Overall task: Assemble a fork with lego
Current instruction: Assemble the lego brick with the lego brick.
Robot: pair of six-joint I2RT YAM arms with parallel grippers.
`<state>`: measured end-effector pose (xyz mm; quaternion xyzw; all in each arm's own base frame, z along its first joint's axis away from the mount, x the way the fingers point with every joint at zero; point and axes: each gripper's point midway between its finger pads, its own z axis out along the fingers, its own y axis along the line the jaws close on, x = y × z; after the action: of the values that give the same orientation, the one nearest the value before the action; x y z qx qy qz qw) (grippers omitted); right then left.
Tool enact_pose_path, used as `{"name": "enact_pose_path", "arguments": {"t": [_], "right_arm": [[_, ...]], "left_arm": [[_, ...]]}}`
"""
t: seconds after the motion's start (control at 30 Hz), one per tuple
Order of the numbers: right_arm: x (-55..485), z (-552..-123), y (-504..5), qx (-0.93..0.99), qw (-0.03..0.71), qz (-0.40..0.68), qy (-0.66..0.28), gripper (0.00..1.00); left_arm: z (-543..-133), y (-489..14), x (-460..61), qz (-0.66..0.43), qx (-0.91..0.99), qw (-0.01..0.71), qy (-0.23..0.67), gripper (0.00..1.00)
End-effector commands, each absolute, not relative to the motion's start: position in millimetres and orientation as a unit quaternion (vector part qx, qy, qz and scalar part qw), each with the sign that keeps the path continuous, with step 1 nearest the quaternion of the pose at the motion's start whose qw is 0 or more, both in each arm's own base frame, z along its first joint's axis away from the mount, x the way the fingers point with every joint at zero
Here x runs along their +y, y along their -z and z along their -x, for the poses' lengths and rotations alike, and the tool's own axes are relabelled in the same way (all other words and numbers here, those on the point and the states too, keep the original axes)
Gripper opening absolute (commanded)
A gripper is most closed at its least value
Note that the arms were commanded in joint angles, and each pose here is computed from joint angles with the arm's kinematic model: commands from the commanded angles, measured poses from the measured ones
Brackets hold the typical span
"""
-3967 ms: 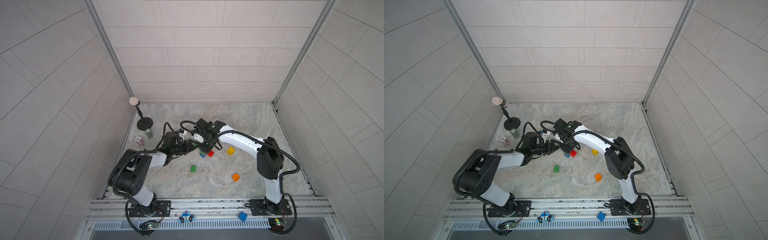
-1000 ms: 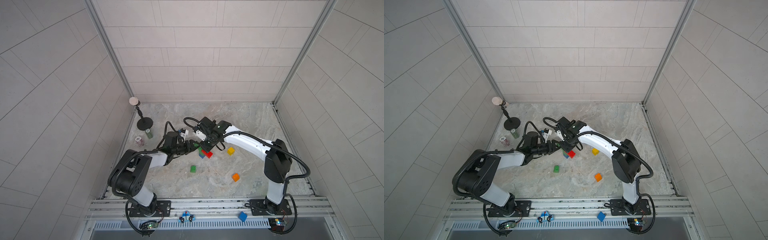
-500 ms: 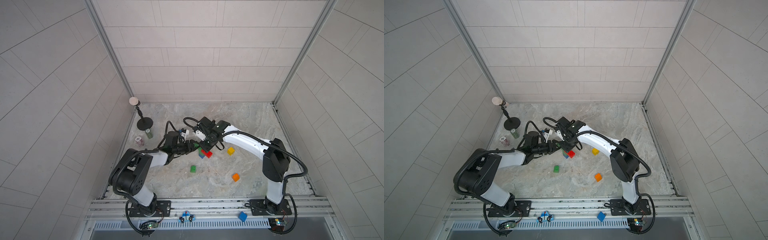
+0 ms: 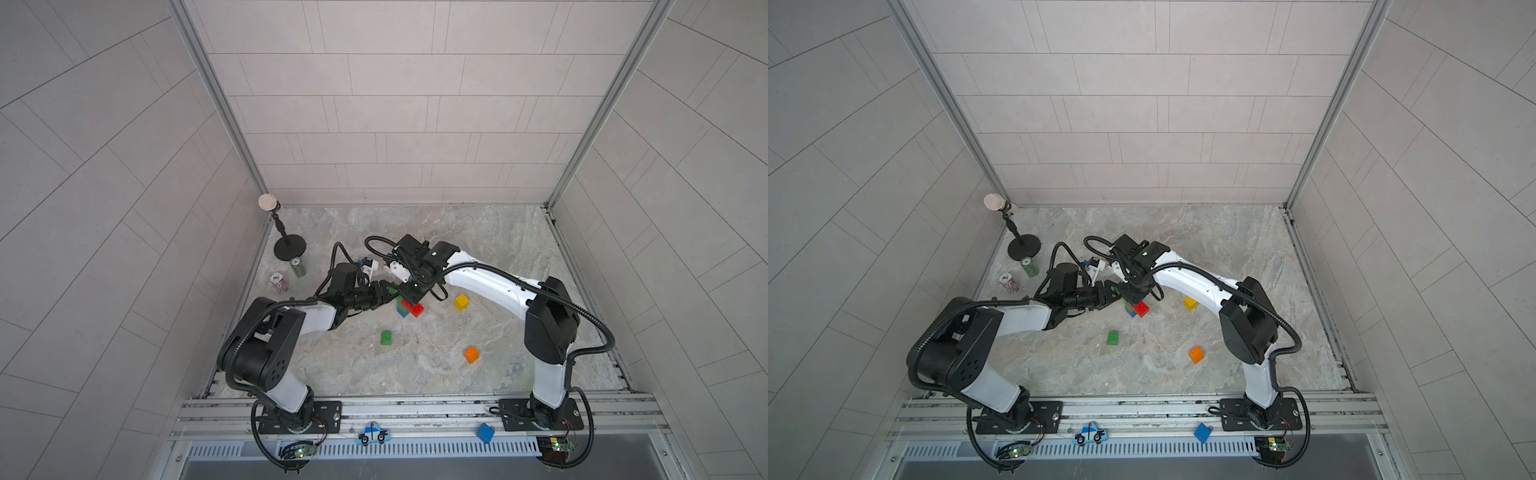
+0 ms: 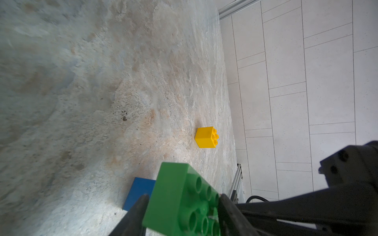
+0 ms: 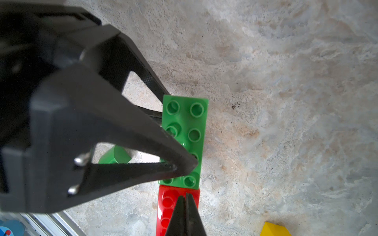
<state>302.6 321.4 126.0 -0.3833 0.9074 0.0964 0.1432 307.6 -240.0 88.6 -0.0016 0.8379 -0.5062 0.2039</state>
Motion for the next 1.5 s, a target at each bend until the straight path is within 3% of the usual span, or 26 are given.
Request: {"name": "enact_pose_path", "arguments": {"t": [0.0,0.87,1.47], "right_arm": [[325,-299,-152,0.899,0.164,0.392,-0.108,0.08],[325,-294,-126,0.903,0.132,0.397,-0.097,0.21],[314,-288,-99,0.906,0.102,0.409,-0.046,0.15]], "left_arm": [[-309,-96,-243,-0.012,0.835,0.211,0.508,0.58],[-310,-95,-243,-0.012,0.835,0.211,0.508,0.57],[-309,-95,-243,-0.012,0.835,0.210,0.509,0.57]]}}
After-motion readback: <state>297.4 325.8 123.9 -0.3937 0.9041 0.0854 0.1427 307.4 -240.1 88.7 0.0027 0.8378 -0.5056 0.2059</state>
